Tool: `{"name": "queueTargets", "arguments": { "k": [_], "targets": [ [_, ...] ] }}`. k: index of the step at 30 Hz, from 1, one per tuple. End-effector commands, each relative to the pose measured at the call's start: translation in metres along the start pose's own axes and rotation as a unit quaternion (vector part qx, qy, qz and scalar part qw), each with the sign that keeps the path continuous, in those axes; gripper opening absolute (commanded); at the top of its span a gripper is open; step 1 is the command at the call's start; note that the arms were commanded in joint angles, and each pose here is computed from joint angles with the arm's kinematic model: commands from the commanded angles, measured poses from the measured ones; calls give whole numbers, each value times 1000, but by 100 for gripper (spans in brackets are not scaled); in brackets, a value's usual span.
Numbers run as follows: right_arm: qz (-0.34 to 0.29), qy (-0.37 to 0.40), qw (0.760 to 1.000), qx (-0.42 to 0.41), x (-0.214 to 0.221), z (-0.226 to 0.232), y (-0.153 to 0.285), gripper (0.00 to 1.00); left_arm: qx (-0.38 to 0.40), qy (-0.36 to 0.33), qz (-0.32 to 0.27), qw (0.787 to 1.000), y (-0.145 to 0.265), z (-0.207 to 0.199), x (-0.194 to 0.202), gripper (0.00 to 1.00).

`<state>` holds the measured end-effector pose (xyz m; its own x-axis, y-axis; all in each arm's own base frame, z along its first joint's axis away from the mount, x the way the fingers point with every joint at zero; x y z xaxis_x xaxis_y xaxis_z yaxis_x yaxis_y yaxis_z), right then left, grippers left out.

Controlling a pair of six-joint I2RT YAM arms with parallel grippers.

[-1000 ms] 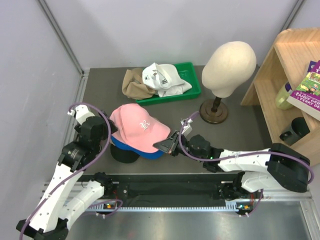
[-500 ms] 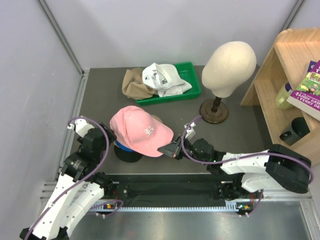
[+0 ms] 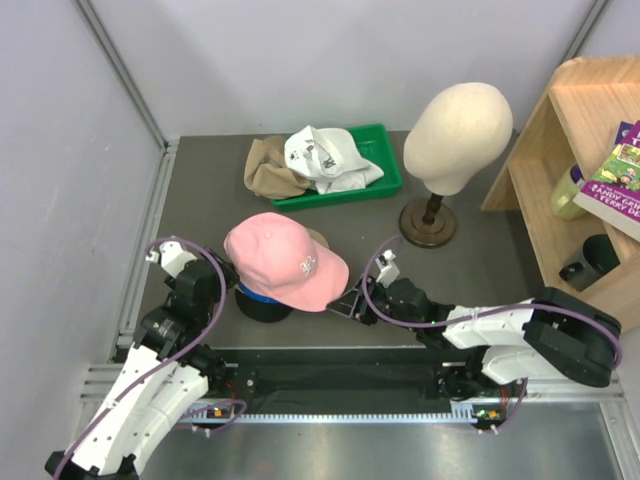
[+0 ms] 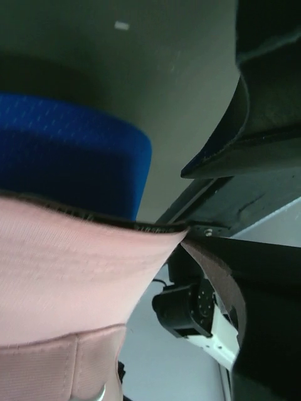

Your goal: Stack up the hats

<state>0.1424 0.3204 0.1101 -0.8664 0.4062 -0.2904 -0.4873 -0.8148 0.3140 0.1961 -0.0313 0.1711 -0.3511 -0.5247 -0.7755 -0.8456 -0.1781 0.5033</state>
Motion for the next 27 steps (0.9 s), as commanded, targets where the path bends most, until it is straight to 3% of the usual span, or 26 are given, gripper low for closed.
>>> {"name": "queueTargets", "arguments": {
  "k": [1, 5, 10, 13, 14, 15, 17, 22, 27],
  "targets": [
    [-18, 18, 999, 38, -11, -20, 9, 45, 10, 1, 12, 1000, -1, 0, 8, 72],
    [-39, 22, 999, 14, -23, -6, 15, 57, 6, -4, 19, 1000, -2, 1, 11, 72],
    [-64, 16, 998, 24, -34, -8, 24, 65, 9, -9, 23, 1000, -2, -1, 11, 73],
    [-84, 26, 996, 34, -43, -4, 35, 77, 19, -13, 14, 1000, 7, -7, -3, 79],
    [-96, 32, 994, 30, -48, 2, 41, 87, 29, -8, 4, 1000, 14, -14, -15, 88],
    [-104, 36, 993, 31, -53, 7, 44, 89, 31, -15, 3, 999, 17, -15, -20, 92],
    [-126, 43, 990, 44, -61, 9, 55, 91, 45, -13, -13, 999, 31, -25, -41, 99],
    [-186, 73, 978, 61, -90, 30, 81, 91, -22, -35, -33, 999, 54, -10, -76, 99],
    [-222, 98, 965, 103, -116, 43, 102, 93, -30, -95, -84, 991, 54, -41, -129, 99]
  ]
}}
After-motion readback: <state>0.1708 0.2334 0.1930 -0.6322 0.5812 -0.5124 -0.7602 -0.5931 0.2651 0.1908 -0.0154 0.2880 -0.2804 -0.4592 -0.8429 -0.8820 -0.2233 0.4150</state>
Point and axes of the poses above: each gripper's point midway between its finger pads, its own y axis back along the fingers, its own z axis along the line the jaws close on, x = y × z, the point moved 2 cm from there along y, back along the fingers, and after that the axes turned 3 degrees about -y, right-handed, at the moved point
